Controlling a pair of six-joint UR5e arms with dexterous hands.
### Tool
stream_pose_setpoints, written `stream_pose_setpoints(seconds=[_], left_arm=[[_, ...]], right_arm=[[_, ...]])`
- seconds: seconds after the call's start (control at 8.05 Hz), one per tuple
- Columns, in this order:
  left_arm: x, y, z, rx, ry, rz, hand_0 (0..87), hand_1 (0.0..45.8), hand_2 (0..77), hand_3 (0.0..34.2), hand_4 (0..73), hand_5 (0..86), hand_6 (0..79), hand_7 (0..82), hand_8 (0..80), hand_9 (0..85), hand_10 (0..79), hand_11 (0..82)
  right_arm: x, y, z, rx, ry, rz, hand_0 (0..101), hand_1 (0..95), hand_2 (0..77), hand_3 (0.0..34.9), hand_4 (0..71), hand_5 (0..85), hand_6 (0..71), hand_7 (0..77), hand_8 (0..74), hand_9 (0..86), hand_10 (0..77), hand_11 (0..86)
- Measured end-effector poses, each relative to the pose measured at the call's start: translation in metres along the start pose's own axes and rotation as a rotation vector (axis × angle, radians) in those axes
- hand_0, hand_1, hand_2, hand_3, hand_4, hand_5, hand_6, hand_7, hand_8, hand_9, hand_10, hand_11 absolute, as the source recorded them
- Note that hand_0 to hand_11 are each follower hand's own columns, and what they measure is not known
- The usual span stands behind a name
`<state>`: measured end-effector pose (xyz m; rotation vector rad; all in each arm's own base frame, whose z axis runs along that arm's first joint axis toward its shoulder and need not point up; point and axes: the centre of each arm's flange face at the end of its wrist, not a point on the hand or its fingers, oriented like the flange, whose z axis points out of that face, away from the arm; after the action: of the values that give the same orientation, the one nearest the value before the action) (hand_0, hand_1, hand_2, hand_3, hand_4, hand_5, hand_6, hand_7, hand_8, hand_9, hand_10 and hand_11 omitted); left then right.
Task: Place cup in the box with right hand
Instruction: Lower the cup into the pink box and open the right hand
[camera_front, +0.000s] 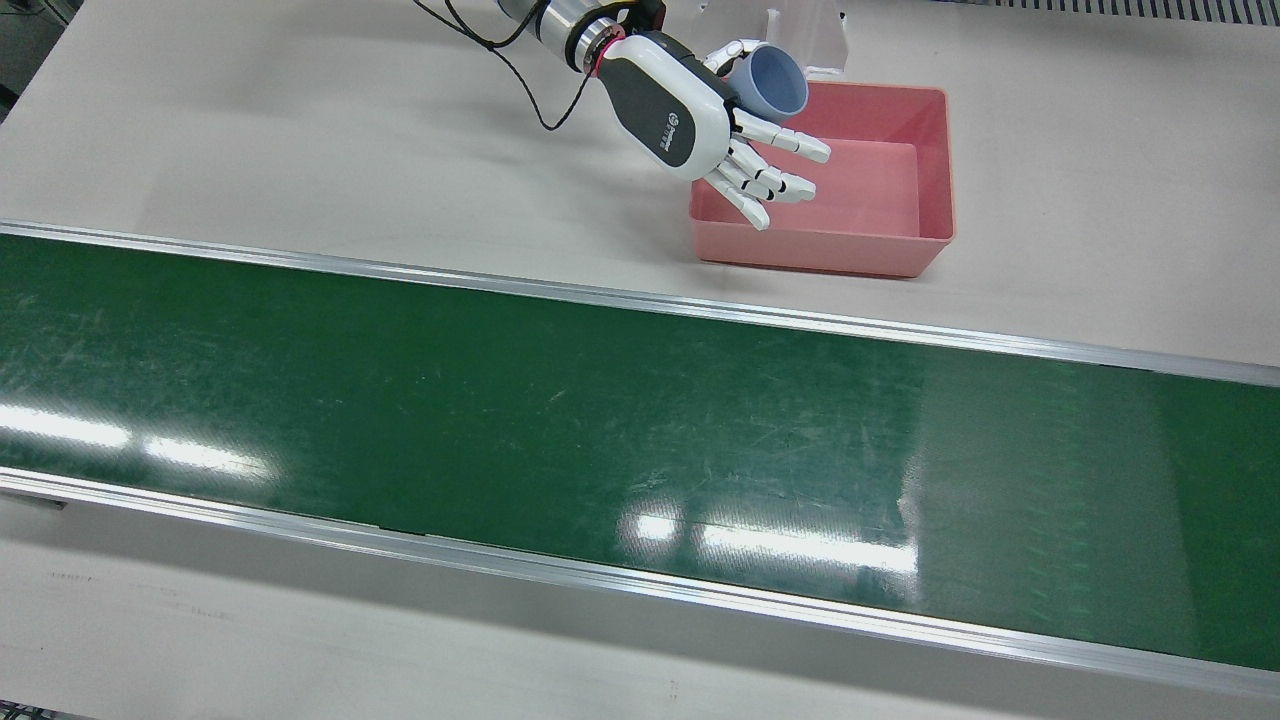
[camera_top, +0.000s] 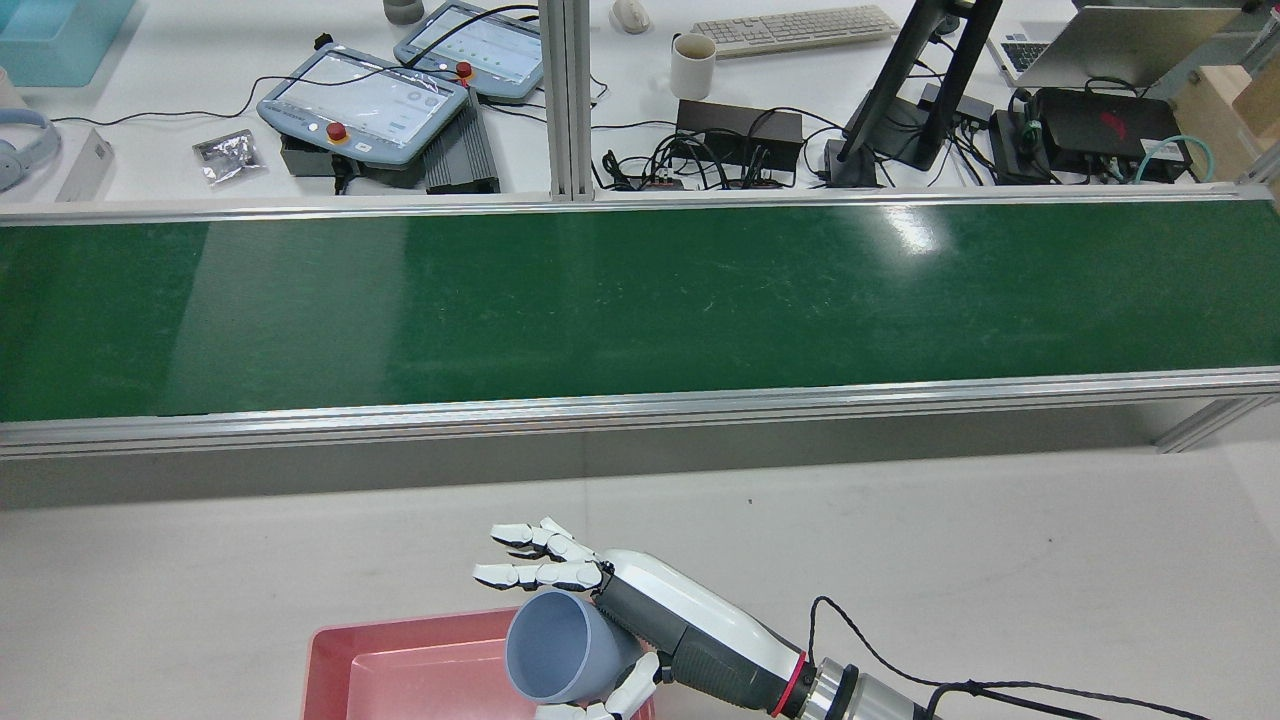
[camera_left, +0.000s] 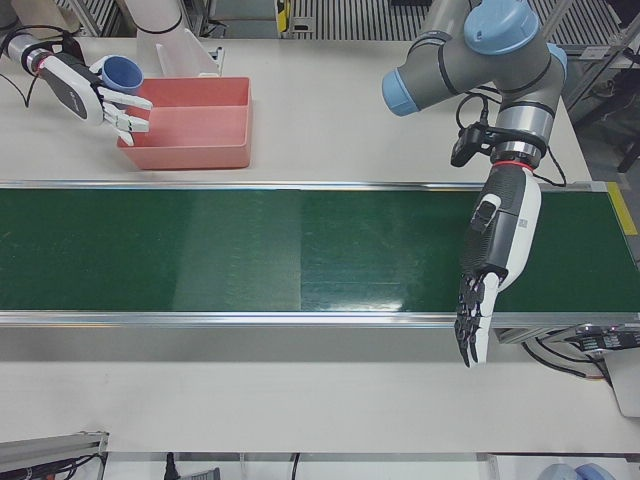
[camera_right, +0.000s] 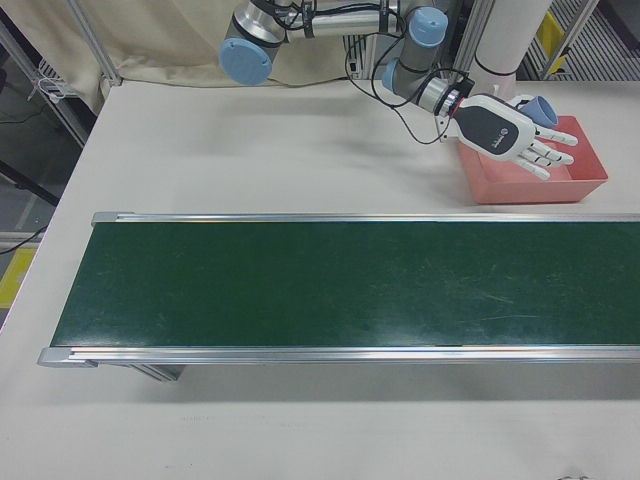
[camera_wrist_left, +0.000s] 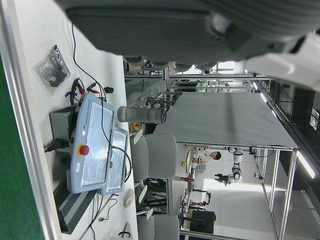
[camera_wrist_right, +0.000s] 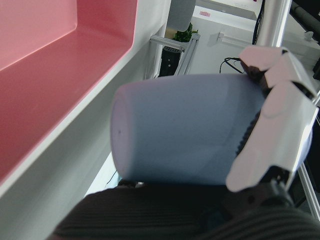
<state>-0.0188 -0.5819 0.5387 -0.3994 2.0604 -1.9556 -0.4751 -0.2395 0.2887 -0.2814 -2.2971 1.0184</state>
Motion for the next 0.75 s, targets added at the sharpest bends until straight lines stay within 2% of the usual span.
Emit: stream_pose_setpoints(seconds=[0.12, 0.25, 0.37, 0.5, 0.75], left_arm=[[0.0000, 0.0002, 0.0000, 0.000, 0.000, 0.000, 0.0, 0.5, 0.5, 0.0, 0.0, 0.0, 0.0, 0.0, 0.0, 0.0, 0.0, 0.0], [0.0000, 0.0002, 0.0000, -0.001, 0.000, 0.000, 0.0, 0.5, 0.5, 0.0, 0.0, 0.0, 0.0, 0.0, 0.0, 0.0, 0.0, 0.0], [0.0000, 0.0003, 0.0000, -0.001, 0.000, 0.000, 0.0, 0.5, 0.5, 0.0, 0.0, 0.0, 0.0, 0.0, 0.0, 0.0, 0.0, 0.0], [0.0000, 0.0003, 0.0000, -0.001, 0.000, 0.000, 0.0, 0.5, 0.5, 0.0, 0.0, 0.0, 0.0, 0.0, 0.0, 0.0, 0.0, 0.0], [0.0000, 0.0003, 0.0000, -0.001, 0.000, 0.000, 0.0, 0.5, 0.0, 0.0, 0.0, 0.0, 0.0, 0.0, 0.0, 0.0, 0.0, 0.0]], right_arm=[[0.0005, 0.0004, 0.0007, -0.003, -0.004, 0.004, 45, 16.9, 36.0, 0.0, 1.1, 3.3, 1.1, 16.9, 0.5, 21.3, 0.5, 1.1], [0.0009, 0.0011, 0.0010, -0.006, -0.005, 0.009, 44, 20.7, 32.2, 0.0, 1.1, 3.3, 0.5, 2.2, 0.5, 1.1, 0.5, 1.1], [0.0010, 0.0013, 0.0010, -0.006, -0.005, 0.014, 46, 22.4, 29.5, 0.0, 4.4, 2.7, 0.5, 1.6, 0.0, 1.1, 0.5, 1.1], [0.0003, 0.0018, 0.0011, -0.007, -0.007, 0.023, 46, 19.6, 21.3, 0.0, 4.4, 2.7, 0.5, 1.6, 0.0, 1.1, 0.5, 1.1], [-0.0032, 0.0006, 0.0011, -0.005, -0.012, 0.053, 46, 17.5, 18.5, 0.0, 4.4, 2.7, 0.5, 1.6, 0.0, 1.1, 0.5, 1.1]])
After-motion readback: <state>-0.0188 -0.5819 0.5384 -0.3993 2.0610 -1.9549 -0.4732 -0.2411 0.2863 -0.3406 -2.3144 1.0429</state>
